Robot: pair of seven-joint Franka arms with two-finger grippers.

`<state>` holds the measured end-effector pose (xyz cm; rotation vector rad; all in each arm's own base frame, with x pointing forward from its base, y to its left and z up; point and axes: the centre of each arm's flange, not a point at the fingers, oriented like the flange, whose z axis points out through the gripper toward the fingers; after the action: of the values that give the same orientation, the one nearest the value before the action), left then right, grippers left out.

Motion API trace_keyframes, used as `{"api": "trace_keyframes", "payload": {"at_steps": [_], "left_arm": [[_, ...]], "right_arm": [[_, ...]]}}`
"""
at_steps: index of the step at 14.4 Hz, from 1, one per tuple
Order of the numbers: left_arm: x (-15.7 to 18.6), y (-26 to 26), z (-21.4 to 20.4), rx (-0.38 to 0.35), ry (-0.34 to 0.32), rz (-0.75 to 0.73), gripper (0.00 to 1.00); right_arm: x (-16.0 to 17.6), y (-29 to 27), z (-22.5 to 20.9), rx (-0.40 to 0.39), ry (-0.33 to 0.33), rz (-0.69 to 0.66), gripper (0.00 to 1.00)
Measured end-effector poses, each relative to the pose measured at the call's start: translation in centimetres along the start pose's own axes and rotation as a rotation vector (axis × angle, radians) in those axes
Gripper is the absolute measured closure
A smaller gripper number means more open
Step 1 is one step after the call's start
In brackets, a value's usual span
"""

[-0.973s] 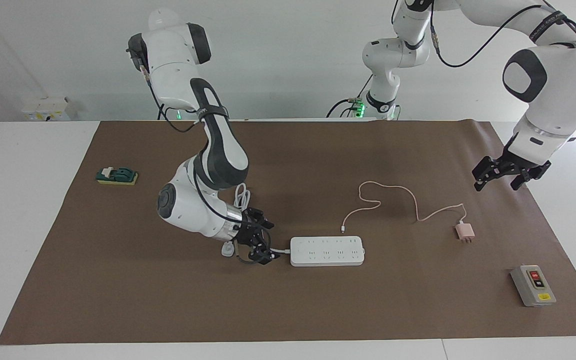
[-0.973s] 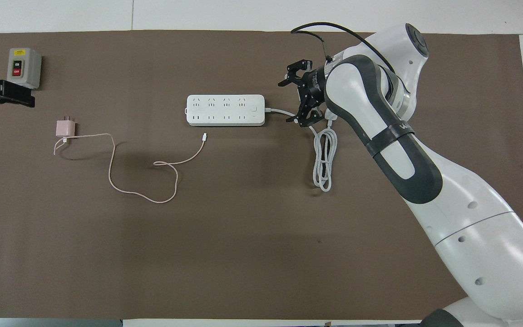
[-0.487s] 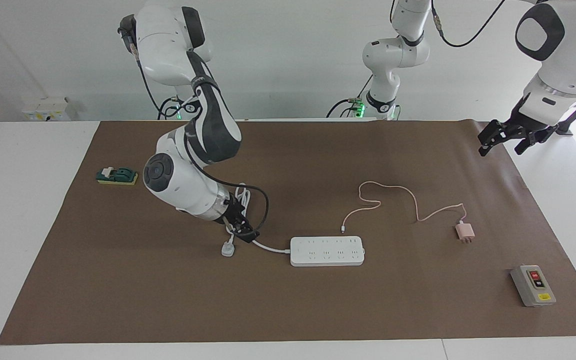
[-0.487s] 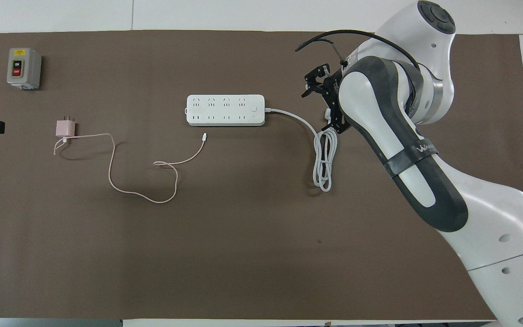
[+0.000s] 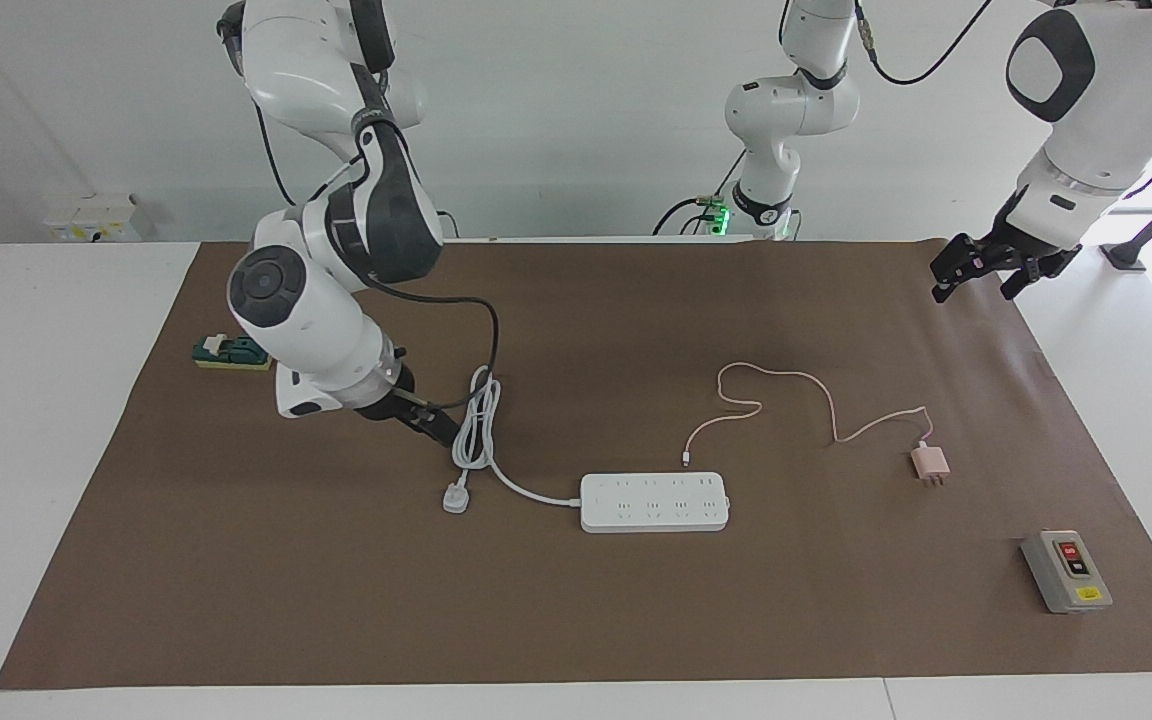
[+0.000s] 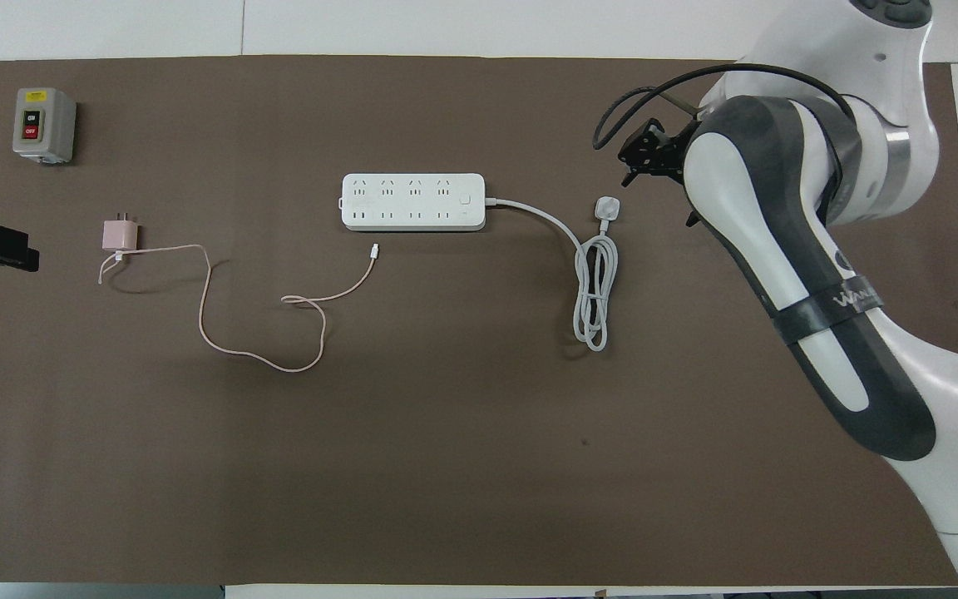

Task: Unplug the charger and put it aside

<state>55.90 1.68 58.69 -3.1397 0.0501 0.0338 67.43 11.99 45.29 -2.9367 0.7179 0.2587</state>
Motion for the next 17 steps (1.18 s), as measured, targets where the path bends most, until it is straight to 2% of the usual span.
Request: {"api": "trace_keyframes", "payload": {"at_steps": [4, 7, 10, 14, 17], "left_arm": [[0.2, 2.5, 0.1, 0.001, 0.008, 0.024, 0.00], [0.1, 3.8, 0.7, 0.001, -0.006, 0.049, 0.00], [-0.4, 4.1, 0.8, 0.000, -0.023, 0.120, 0.00], [-0.9, 4.2, 0.6, 0.000, -0.022, 0.157, 0.00], [-1.0, 4.8, 0.9, 0.000, -0.028, 0.169, 0.00]], "right_arm": [[1.8, 6.3, -4.1, -0.063, 0.033, -0.234, 0.00], [1.4, 10.1, -7.7, -0.106, 0.054, -0.371, 0.00], [-1.7, 13.2, -11.1, -0.128, 0.080, -0.464, 0.00], [-6.7, 15.4, -13.6, -0.157, 0.103, -0.501, 0.00], [-7.9, 16.5, -13.8, -0.191, 0.091, -0.543, 0.00]]}}
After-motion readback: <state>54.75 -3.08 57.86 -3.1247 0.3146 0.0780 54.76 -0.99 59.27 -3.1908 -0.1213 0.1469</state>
